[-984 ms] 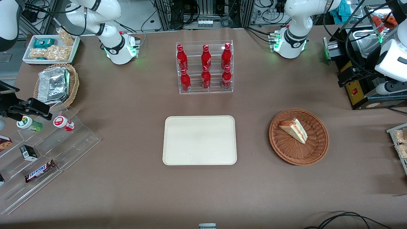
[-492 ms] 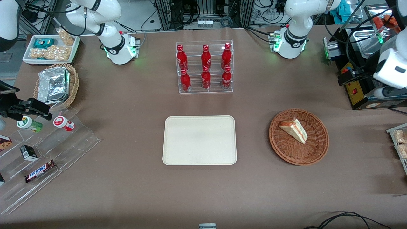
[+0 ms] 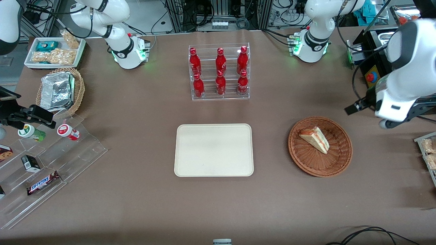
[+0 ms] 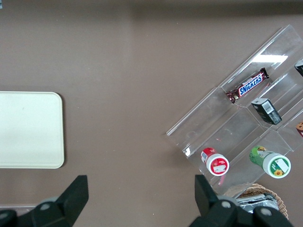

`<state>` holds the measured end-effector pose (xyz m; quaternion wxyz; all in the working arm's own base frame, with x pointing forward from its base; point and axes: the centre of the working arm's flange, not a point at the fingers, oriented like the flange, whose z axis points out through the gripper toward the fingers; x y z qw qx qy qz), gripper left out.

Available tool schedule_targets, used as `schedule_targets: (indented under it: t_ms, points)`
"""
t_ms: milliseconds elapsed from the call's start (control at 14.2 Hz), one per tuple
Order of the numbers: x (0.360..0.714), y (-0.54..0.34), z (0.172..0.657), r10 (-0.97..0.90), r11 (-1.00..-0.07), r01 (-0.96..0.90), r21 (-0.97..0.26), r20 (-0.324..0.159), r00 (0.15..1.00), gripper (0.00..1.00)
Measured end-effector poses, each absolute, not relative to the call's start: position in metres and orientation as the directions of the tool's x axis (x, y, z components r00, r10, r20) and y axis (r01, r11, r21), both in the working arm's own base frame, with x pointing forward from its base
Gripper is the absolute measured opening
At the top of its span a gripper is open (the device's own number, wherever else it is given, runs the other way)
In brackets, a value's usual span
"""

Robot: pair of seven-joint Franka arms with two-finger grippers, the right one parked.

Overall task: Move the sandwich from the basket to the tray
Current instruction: 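Lower the open left gripper over the sandwich in the wicker basket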

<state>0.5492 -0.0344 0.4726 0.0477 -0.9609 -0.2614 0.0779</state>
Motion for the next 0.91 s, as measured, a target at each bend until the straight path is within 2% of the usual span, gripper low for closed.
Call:
schedule_targets:
  t_ms: [141, 281, 633, 914]
  points:
    - [0.560, -0.034, 0.435, 0.615, -0.788, 0.607, -0.105, -0.079, 0.785, 1.00]
    - [0.573, -0.026, 0.398, 0.702, -0.712, 0.698, -0.070, -0.055, 0.710, 1.00]
    - [0.595, -0.019, 0.333, 0.815, -0.578, 0.816, -0.024, -0.060, 0.576, 1.00]
    - [0.602, -0.024, 0.302, 0.859, -0.510, 0.860, -0.010, -0.072, 0.508, 1.00]
